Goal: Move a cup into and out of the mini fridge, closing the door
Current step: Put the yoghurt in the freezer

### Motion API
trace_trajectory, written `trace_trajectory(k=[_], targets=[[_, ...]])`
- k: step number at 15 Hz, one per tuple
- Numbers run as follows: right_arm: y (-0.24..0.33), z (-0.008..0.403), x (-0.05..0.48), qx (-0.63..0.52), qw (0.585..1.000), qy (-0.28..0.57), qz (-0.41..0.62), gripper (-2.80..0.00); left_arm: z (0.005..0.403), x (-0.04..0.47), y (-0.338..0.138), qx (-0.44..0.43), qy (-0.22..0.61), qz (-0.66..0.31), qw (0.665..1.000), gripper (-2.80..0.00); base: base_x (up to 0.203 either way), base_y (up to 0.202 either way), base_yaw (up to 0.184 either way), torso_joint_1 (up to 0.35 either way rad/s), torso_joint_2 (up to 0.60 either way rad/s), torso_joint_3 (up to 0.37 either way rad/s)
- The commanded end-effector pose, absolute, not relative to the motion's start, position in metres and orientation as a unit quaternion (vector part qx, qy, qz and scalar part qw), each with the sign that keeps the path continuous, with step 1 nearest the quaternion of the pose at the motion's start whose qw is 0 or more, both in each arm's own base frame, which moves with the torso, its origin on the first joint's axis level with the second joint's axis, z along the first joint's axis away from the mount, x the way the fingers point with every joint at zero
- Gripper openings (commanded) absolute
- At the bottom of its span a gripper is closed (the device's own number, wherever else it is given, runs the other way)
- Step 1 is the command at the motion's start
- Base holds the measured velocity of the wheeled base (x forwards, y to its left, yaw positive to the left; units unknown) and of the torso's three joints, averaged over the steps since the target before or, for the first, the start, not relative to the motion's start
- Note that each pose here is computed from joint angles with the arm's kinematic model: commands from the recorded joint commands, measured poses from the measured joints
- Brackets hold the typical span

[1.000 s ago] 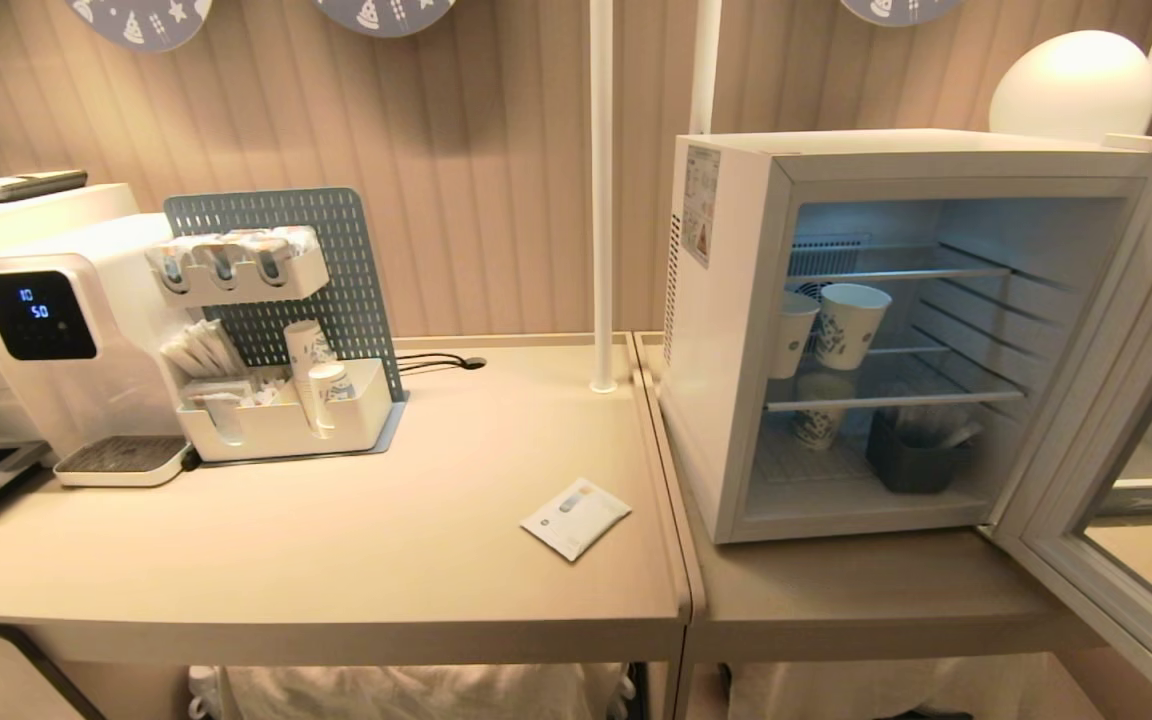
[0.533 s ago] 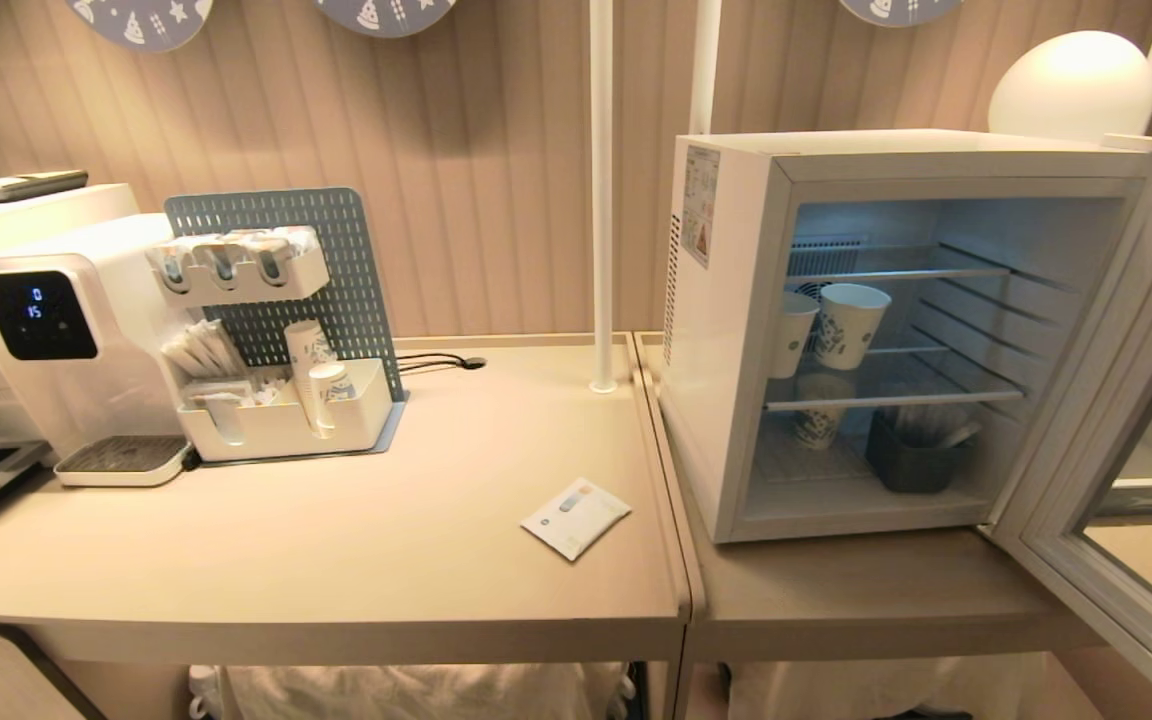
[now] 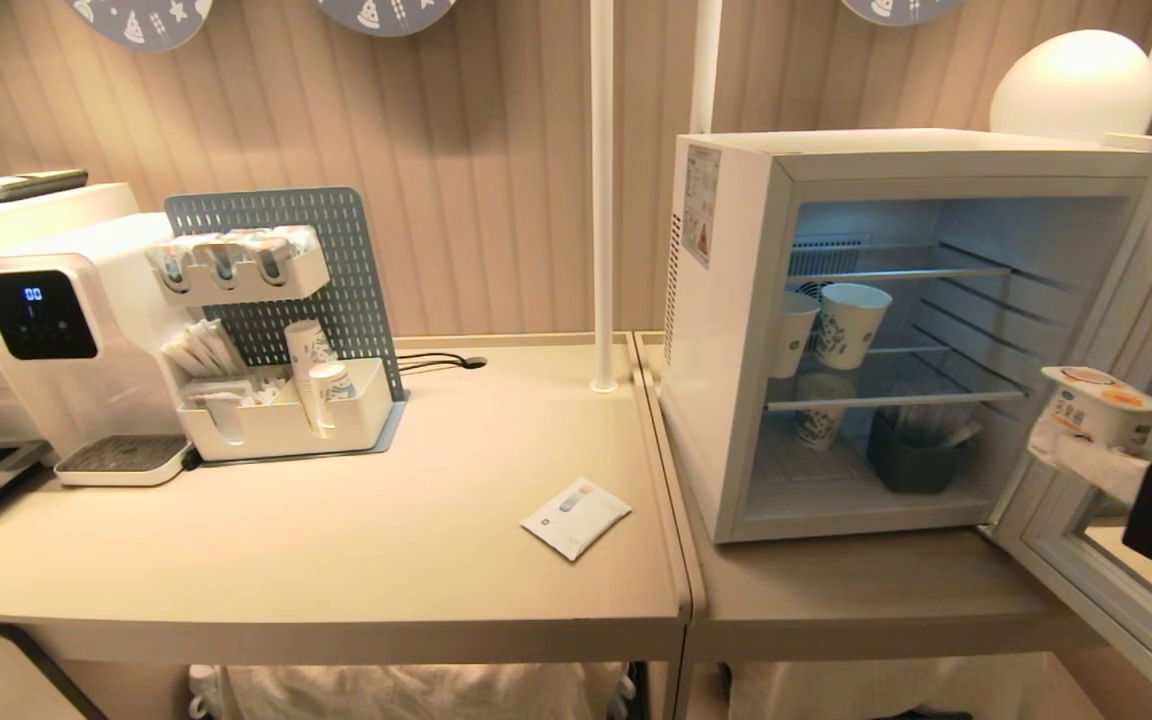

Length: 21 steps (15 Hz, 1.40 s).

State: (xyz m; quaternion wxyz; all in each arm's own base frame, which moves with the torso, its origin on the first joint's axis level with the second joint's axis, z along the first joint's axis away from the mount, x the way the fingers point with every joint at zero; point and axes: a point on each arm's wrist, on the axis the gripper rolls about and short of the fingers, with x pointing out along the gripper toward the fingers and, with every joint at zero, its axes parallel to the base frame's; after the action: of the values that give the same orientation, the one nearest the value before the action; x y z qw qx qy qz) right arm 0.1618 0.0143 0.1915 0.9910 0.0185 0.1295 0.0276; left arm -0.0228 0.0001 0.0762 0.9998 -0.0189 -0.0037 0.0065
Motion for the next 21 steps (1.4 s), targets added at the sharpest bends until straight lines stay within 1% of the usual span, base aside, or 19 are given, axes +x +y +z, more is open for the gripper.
trace_trajectory(k=[1, 4, 6, 8, 13, 18, 21], targets=[[0.013, 0.163, 0.211, 0.017, 0.985, 0.173, 0.008, -2.80, 0.076, -0.023, 0.000, -0.019, -0.003, 0.007, 1.000, -2.80, 0.000, 0.000, 0.000, 0.000, 0.00, 0.000], [0.001, 0.152, 0.261, 0.022, 0.986, 0.163, -0.027, -2.80, 0.076, -0.023, 0.000, -0.020, -0.003, 0.007, 1.000, -2.80, 0.000, 0.000, 0.000, 0.000, 0.00, 0.000], [-0.008, 0.157, 0.292, 0.025, 0.989, 0.141, -0.044, -2.80, 0.076, -0.023, 0.000, -0.021, -0.003, 0.007, 1.000, -2.80, 0.000, 0.000, 0.000, 0.000, 0.00, 0.000], [-0.012, 0.155, 0.311, 0.025, 0.989, 0.137, -0.051, -2.80, 0.076, -0.023, 0.000, -0.023, -0.003, 0.008, 1.000, -2.80, 0.000, 0.000, 0.000, 0.000, 0.00, 0.000], [-0.023, 0.131, 0.358, 0.020, 0.985, 0.151, -0.084, -2.80, 0.076, -0.023, 0.000, -0.024, -0.003, 0.007, 1.000, -2.80, 0.000, 0.000, 0.000, 0.000, 0.00, 0.000], [-0.027, 0.124, 0.385, 0.021, 0.986, 0.143, -0.086, -2.80, 0.076, -0.023, 0.000, -0.024, -0.003, 0.008, 1.000, -2.80, 0.000, 0.000, 0.000, 0.000, 0.00, 0.000], [-0.028, 0.113, 0.393, 0.022, 0.985, 0.151, -0.084, -2.80, 0.076, -0.023, 0.000, -0.025, -0.003, 0.008, 1.000, -2.80, 0.000, 0.000, 0.000, 0.000, 0.00, 0.000]])
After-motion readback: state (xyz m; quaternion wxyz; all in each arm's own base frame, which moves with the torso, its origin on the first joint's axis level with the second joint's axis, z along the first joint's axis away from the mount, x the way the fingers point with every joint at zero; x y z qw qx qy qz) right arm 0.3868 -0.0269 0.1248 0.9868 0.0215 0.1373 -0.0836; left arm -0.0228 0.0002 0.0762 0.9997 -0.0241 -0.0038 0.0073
